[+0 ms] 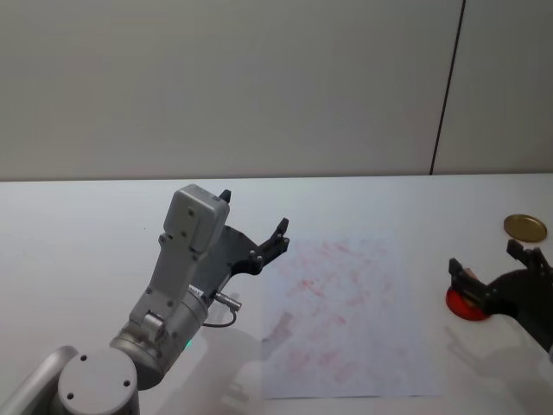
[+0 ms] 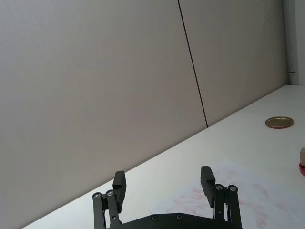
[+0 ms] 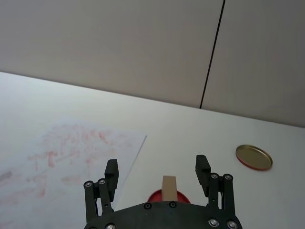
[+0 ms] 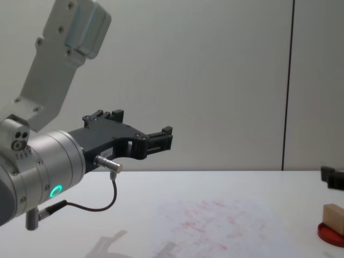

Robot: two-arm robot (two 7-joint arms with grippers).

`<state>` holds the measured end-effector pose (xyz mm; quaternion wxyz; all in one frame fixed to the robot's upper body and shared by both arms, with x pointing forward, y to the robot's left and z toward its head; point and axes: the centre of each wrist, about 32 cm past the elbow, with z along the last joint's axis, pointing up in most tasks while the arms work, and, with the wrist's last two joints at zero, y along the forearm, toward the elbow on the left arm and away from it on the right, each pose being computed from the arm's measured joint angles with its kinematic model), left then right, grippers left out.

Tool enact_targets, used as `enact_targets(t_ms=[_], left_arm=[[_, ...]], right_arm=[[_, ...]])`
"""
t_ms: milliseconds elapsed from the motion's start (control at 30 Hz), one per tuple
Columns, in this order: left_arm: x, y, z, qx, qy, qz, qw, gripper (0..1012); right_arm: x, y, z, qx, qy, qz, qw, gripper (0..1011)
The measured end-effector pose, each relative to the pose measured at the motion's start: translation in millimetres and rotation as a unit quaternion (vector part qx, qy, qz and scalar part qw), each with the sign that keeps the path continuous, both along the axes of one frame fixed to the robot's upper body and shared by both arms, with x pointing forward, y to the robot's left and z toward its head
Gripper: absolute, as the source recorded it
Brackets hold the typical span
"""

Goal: Use the one hand to pick up the stamp and affix it onto the A4 paper.

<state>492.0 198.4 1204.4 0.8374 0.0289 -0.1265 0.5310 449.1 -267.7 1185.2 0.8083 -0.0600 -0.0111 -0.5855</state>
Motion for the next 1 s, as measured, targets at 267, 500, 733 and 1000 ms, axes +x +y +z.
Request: enact_targets(t_ms=[267,500,733,1000], left_arm=[[0.0,0.0,0.0,0.000,0.000,0.000,1.0000,993],[0.0,0.0,0.0,0.000,0.000,0.000,1.0000,993],[0.0,0.0,0.0,0.000,0.000,0.000,1.0000,993],[0.0,0.0,0.0,0.000,0.000,0.000,1.0000,993]], right_arm=[[3.5,-7.1,-8.0,-0.016,0.034,-0.015,0.9992,1001],[8.7,-10.0,-16.2,-0.024,0.053,-0.024,0.9980,1001],[15.7,-9.3,-26.0,-0.030,0.069,-0.027,0.9968,1001],[22.3,-5.9,-35.1,-0.033,0.080,-0.029,0.9958,1001]])
